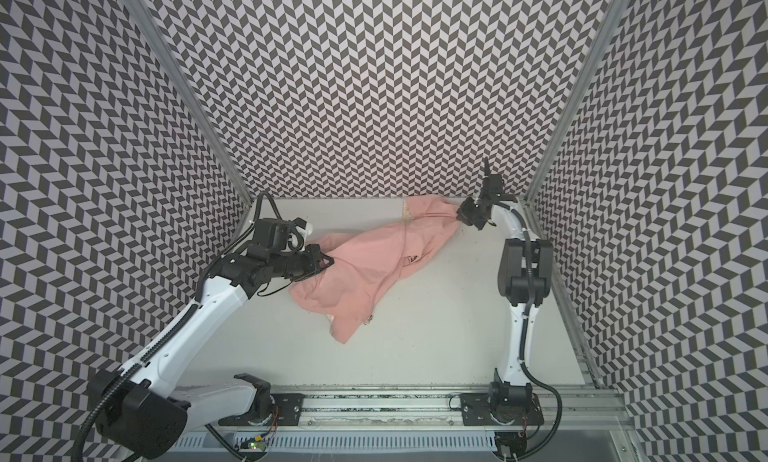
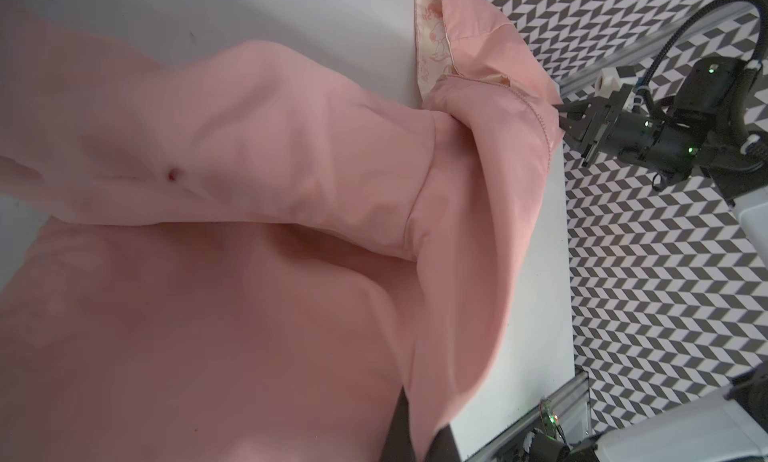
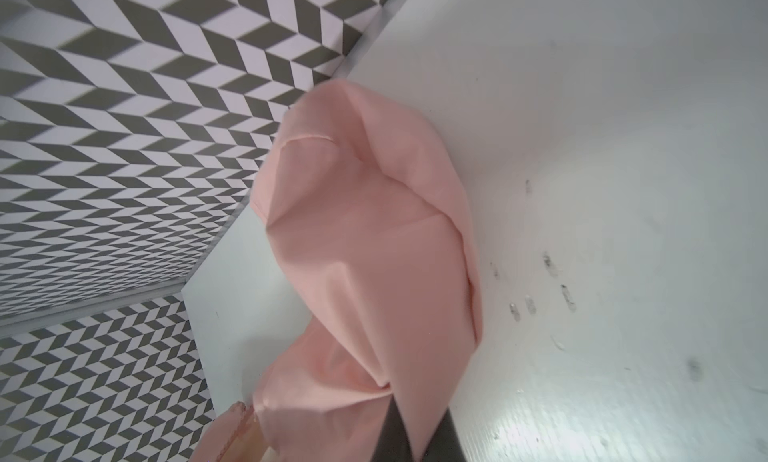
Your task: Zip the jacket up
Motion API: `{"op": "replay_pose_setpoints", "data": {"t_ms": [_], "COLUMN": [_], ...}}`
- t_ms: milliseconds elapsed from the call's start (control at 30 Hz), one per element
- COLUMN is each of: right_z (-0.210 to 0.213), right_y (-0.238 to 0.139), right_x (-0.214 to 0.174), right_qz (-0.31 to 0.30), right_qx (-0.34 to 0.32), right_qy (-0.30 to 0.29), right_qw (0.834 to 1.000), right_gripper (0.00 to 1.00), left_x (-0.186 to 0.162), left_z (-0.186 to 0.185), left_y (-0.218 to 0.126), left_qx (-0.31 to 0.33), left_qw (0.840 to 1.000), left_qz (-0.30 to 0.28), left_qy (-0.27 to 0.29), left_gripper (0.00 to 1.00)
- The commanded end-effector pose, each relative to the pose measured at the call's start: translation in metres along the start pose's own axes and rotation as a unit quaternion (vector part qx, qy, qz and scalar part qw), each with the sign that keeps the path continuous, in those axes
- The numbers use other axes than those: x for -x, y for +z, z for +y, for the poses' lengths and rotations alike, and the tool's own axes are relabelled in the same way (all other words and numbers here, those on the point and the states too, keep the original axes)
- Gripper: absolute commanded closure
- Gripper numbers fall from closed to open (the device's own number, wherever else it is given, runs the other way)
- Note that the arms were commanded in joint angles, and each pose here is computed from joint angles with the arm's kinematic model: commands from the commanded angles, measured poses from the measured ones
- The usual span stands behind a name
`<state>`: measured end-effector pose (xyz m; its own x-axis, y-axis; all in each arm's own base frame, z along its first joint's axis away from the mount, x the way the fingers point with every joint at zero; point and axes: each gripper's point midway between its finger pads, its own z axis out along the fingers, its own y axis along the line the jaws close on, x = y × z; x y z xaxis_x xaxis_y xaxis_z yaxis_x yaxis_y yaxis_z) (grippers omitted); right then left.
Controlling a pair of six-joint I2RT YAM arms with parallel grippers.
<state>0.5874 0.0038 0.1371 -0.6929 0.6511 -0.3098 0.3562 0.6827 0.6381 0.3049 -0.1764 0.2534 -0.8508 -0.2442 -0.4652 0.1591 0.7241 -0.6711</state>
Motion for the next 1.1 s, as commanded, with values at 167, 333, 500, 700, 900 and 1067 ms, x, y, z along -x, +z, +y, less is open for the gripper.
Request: {"op": "replay_pose_setpoints", "data": {"t_ms": [167,333,500,700,900,1067], "right_z": [-0.014,0.005,0.037,0.065,0.053,0.054], "right_y": [-0.022,-0.043,-0.064,-0.043,0.006,0.03], "right_x": [0.012,-0.017,-0.075,-0.176,-0.217,-0.215], "right_qz": [-0.008,-0.021,0.001,0.069,0.114,0.124], "right_qx": [-0.049,-0.015,0.034,0.051,0.022,0.013], "right_qy": [0.001,-0.019,-0.065,-0.132,-0.135,-0.137], "right_qw": [0.999,0.999,0.997,0.988,0.984,0.983], "right_gripper": [0.56,0.16,0.14,0.14,0.13,0.38], "left_x": [-0.011,0.002,0.009,0.004,-0.004,-0.011], "left_z": [0.019,0.026,0.029,0.036,0.039,0.034], "left_y": [0.01,0.029,0.034,0.039,0.038,0.034], "left_qx": [0.014,0.018,0.026,0.031,0.025,0.011], "left_qw": [1.0,0.999,0.999,0.999,0.999,0.999], "left_qz": [0.017,0.013,0.011,0.015,0.02,0.024], "left_qy": [-0.019,-0.024,-0.019,-0.027,-0.031,-0.03], "left_gripper": [1.0,1.0,1.0,1.0,1.0,1.0]}}
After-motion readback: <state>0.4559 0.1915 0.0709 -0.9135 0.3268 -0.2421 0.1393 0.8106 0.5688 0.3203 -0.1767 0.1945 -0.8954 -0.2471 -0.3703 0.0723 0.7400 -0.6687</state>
